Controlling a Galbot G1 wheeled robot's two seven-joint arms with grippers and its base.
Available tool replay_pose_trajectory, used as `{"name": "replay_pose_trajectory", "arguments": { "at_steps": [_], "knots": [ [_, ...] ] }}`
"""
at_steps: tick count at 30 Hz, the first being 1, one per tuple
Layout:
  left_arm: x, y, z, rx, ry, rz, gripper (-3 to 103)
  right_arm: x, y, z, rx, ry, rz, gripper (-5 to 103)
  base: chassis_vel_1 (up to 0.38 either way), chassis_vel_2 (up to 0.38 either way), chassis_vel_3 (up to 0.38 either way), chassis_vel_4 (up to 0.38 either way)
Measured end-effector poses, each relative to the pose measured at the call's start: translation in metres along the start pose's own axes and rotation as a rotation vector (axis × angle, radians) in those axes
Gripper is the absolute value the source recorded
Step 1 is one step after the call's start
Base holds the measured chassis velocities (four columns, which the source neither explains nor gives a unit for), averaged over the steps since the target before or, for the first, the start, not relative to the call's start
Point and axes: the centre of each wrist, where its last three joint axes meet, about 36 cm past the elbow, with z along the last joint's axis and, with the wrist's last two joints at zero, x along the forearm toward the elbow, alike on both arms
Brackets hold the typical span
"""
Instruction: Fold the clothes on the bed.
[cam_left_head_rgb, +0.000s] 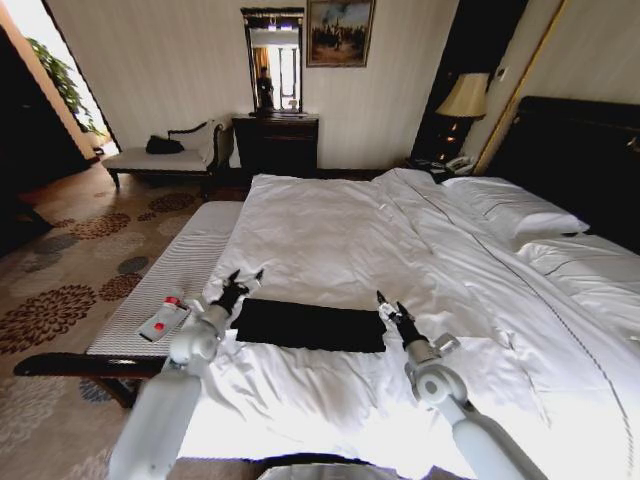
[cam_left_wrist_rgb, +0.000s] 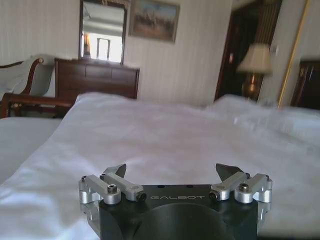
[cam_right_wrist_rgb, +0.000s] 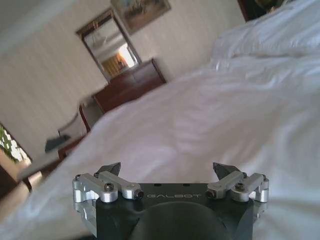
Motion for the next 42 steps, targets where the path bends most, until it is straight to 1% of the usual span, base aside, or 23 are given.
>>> {"name": "replay_pose_trajectory", "arguments": {
  "at_steps": [1,3,5,6,9,15,19,21,22,24,26,27,28,30,31,32,33,35,36,37,40,41,42],
  "knots": [
    [0.000,0.000,0.000,0.000,0.000,0.000,100,0.000,0.000,0.000,0.000,0.000,0.000,100,0.000,0.000,0.000,0.000],
    [0.022,-0.002,0.023,-0.051,0.070,-0.012,100,0.012,-0.003,0.019,0.076,0.061,0.004,100,0.000,0.000,0.000,0.000],
    [0.035,-0.003,0.044,-0.091,0.113,-0.023,100,0.018,-0.009,0.033,0.131,0.091,0.017,100,0.000,0.000,0.000,0.000],
    [0.035,-0.003,0.044,-0.091,0.113,-0.023,100,0.018,-0.009,0.033,0.131,0.091,0.017,100,0.000,0.000,0.000,0.000],
    [0.045,-0.004,0.076,-0.107,0.174,-0.045,100,0.021,-0.016,0.047,0.171,0.125,0.068,100,0.000,0.000,0.000,0.000],
    [0.056,-0.001,0.094,-0.109,0.202,-0.063,100,0.019,-0.026,0.038,0.228,0.118,0.179,100,0.000,0.000,0.000,0.000],
    [0.063,0.001,0.091,-0.114,0.198,-0.068,100,0.017,-0.027,0.025,0.240,0.075,0.224,100,0.000,0.000,0.000,0.000],
    [0.069,0.003,0.081,-0.115,0.174,-0.072,100,0.017,-0.022,0.009,0.222,0.009,0.230,100,0.000,0.000,0.000,0.000],
    [0.069,0.003,0.081,-0.115,0.174,-0.072,100,0.017,-0.022,0.009,0.222,0.009,0.230,100,0.000,0.000,0.000,0.000],
    [0.075,0.002,0.067,-0.107,0.131,-0.072,100,0.021,-0.015,-0.004,0.191,-0.041,0.222,100,0.000,0.000,0.000,0.000],
    [0.082,0.000,0.048,-0.087,0.074,-0.068,100,0.026,-0.012,-0.012,0.157,-0.059,0.213,100,0.000,0.000,0.000,0.000],
    [0.082,0.000,0.048,-0.087,0.074,-0.068,100,0.026,-0.012,-0.012,0.157,-0.059,0.213,100,0.000,0.000,0.000,0.000],
    [0.085,0.000,0.037,-0.070,0.041,-0.068,100,0.030,-0.011,-0.015,0.134,-0.056,0.202,100,0.000,0.000,0.000,0.000],
    [0.092,0.002,0.013,-0.025,-0.029,-0.073,100,0.036,-0.010,-0.016,0.075,-0.028,0.191,100,0.000,0.000,0.000,0.000],
    [0.094,0.002,-0.003,0.012,-0.070,-0.081,100,0.039,-0.010,-0.016,0.037,-0.001,0.189,100,0.000,0.000,0.000,0.000],
    [0.096,0.002,-0.029,0.078,-0.130,-0.097,100,0.041,-0.009,-0.017,-0.012,0.044,0.190,100,0.000,0.000,0.000,0.000],
    [0.096,0.002,-0.029,0.078,-0.130,-0.097,100,0.041,-0.009,-0.017,-0.012,0.044,0.190,100,0.000,0.000,0.000,0.000],
    [0.099,-0.002,-0.070,0.173,-0.223,-0.092,100,0.042,-0.010,-0.018,-0.073,0.108,0.195,100,0.000,0.000,0.000,0.000],
    [0.099,-0.002,-0.070,0.173,-0.223,-0.092,100,0.042,-0.010,-0.018,-0.073,0.108,0.195,100,0.000,0.000,0.000,0.000],
    [0.102,-0.008,-0.097,0.211,-0.286,-0.072,100,0.041,-0.010,-0.019,-0.119,0.147,0.198,100,0.000,0.000,0.000,0.000],
    [0.112,-0.023,-0.136,0.212,-0.373,-0.014,100,0.035,-0.011,-0.020,-0.200,0.196,0.188,100,0.000,0.000,0.000,0.000],
    [0.116,-0.031,-0.146,0.209,-0.393,0.015,100,0.030,-0.011,-0.020,-0.233,0.212,0.176,100,0.000,0.000,0.000,0.000],
    [0.116,-0.031,-0.146,0.209,-0.393,0.015,100,0.030,-0.011,-0.020,-0.233,0.212,0.176,100,0.000,0.000,0.000,0.000]
  ]
}}
